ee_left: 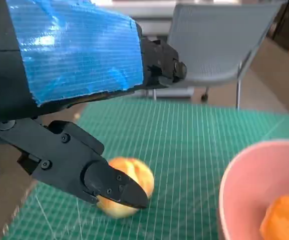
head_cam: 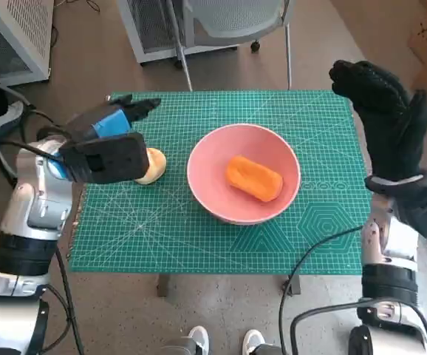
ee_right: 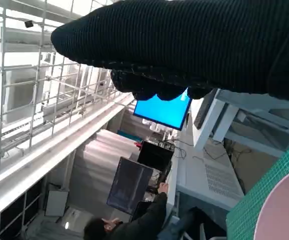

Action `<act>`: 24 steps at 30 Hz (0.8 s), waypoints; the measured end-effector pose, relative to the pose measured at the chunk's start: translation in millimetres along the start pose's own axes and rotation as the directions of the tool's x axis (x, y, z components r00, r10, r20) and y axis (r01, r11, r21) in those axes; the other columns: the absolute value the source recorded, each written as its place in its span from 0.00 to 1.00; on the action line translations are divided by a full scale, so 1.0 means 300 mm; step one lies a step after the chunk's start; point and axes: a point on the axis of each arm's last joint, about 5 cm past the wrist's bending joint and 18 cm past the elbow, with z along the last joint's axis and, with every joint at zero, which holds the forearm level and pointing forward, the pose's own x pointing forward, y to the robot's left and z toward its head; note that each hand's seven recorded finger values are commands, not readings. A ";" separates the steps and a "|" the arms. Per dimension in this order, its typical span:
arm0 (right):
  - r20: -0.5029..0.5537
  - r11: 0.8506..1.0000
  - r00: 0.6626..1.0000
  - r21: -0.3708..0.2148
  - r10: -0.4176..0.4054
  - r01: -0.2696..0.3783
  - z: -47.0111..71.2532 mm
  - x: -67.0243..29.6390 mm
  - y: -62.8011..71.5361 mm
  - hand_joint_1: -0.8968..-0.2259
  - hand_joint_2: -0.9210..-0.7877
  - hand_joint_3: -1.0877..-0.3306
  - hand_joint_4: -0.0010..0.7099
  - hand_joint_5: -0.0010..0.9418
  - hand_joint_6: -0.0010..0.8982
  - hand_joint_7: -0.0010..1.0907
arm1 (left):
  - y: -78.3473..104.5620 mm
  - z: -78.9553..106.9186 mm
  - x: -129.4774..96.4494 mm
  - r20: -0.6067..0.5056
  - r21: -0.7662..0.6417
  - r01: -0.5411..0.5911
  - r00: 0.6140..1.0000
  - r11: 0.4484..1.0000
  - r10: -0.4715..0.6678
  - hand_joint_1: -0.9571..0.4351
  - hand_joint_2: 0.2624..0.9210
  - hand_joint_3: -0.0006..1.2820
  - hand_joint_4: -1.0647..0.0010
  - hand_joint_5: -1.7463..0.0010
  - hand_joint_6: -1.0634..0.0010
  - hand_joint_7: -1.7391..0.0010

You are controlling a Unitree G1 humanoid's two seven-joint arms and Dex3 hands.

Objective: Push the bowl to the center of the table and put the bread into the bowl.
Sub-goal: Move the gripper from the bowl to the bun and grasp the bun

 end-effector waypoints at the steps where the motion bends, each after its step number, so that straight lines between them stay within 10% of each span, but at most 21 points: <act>1: -0.001 1.000 1.000 0.000 0.000 0.000 0.000 0.000 0.000 0.39 0.00 0.46 0.41 0.00 0.48 0.02 | -0.009 -0.005 0.011 -0.009 -0.002 0.014 1.000 1.000 -0.014 0.49 0.73 0.00 1.00 1.00 0.82 1.00; 21: -0.001 1.000 1.000 -0.003 0.010 -0.010 0.003 0.006 -0.005 0.40 0.00 0.46 0.40 0.00 0.48 0.02 | -0.142 -0.007 0.169 -0.237 0.019 0.206 0.952 0.978 -0.196 0.49 0.74 0.00 1.00 1.00 0.83 1.00; 24: 0.003 1.000 1.000 -0.005 0.012 -0.012 0.006 0.006 -0.006 0.40 0.00 0.45 0.40 0.00 0.48 0.02 | -0.168 -0.009 0.178 -0.273 0.022 0.224 0.939 0.974 -0.210 0.55 0.75 0.00 0.88 0.97 0.79 0.99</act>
